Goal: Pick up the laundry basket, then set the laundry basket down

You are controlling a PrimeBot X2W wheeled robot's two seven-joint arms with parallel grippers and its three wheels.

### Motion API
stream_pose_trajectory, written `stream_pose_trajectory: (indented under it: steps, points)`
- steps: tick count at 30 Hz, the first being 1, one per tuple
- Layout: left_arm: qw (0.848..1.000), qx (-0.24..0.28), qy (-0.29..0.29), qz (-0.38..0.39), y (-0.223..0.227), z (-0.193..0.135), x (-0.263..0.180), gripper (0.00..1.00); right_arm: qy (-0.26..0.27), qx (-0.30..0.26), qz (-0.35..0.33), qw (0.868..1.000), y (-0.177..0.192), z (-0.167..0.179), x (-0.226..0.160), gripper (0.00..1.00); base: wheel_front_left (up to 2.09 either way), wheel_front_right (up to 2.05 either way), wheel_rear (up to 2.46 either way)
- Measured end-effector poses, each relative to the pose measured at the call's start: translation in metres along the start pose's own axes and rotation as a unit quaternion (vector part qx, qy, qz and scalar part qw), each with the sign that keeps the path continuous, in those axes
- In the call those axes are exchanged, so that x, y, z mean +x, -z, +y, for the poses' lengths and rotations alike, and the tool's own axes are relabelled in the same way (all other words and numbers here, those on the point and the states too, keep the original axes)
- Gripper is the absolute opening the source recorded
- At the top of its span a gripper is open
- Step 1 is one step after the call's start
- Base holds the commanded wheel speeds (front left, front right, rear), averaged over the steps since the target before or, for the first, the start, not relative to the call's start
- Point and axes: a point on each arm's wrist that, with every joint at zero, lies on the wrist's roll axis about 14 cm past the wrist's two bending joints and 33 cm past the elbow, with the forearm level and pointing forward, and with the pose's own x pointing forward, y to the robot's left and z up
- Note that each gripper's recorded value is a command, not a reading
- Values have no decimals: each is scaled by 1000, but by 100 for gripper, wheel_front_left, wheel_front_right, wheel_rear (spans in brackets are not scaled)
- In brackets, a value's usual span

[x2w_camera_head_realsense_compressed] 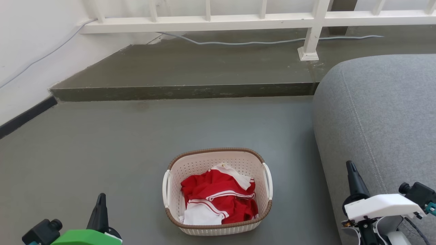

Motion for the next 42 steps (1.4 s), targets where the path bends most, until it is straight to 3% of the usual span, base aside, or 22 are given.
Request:
stream_pose_trajectory:
  steps: [22, 42]
  points:
    - [989, -148, 10, 12, -7, -2, 14, 0, 2, 144, 4, 990, -14, -10, 11, 0, 0, 0, 0]
    - [959, -280, 31, 14, -17, -8, 26, 0, -17, 277, -5, 961, -31, -9, 22, 0, 0, 0, 0]
